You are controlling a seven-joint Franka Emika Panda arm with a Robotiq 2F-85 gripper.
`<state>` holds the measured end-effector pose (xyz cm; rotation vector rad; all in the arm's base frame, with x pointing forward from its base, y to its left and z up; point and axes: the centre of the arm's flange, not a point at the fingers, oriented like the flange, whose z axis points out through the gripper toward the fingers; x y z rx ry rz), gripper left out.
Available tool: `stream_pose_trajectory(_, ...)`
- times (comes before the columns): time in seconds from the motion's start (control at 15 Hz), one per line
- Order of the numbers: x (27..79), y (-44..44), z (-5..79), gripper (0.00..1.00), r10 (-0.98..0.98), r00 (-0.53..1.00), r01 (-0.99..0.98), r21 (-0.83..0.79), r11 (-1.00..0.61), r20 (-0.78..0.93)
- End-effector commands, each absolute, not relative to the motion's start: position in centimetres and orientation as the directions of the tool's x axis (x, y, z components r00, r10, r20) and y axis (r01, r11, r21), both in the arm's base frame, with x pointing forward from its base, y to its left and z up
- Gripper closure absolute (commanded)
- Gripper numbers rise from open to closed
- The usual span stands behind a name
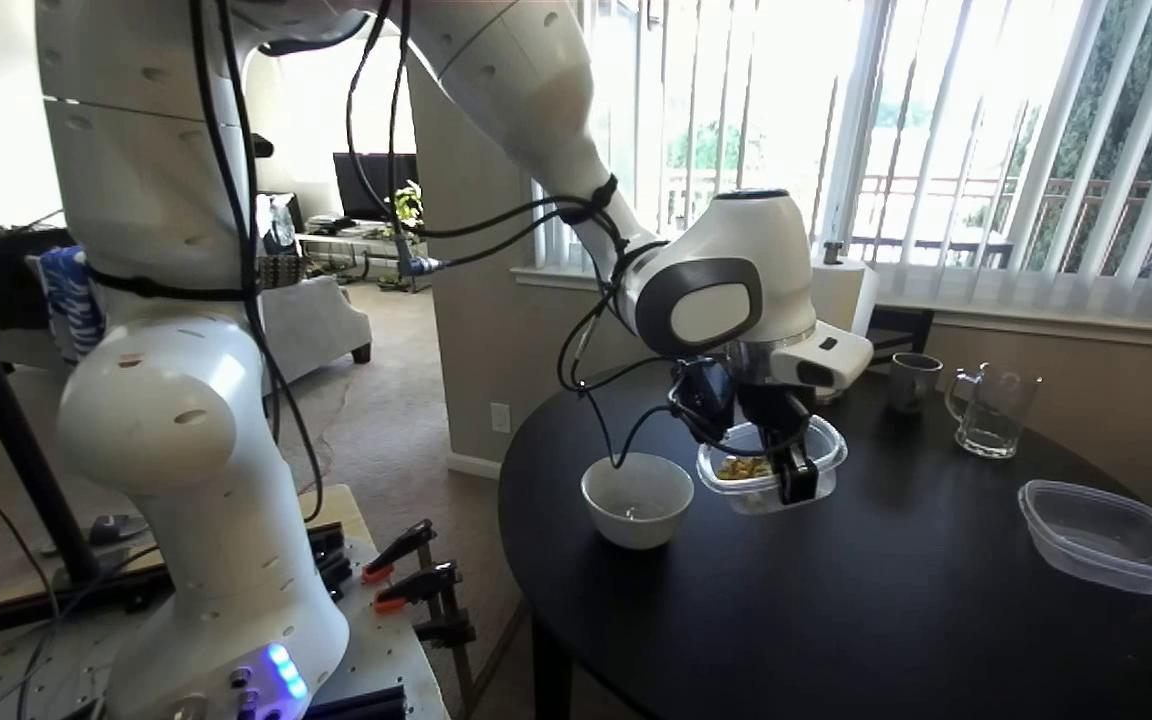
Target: Transfer the candy to the white bowl
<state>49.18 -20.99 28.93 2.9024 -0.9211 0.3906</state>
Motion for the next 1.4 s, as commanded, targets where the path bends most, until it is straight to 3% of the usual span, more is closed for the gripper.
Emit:
stream_pose_trajectory(0.0,48.1,-20.3,28.7,0.99,-0.612,0.684,-0.670,0.009,-0.743,0.398)
stream_pose_trajectory(0.33,47.3,-21.5,27.8,0.99,-0.627,0.579,-0.749,0.037,-0.661,0.520)
stream_pose_trajectory(1.0,48.3,-19.9,26.2,0.99,-0.610,0.697,-0.689,0.115,-0.716,0.378)
stream_pose_trajectory(1.33,45.5,-20.3,27.7,0.99,-0.613,0.699,-0.693,0.136,-0.708,0.367)
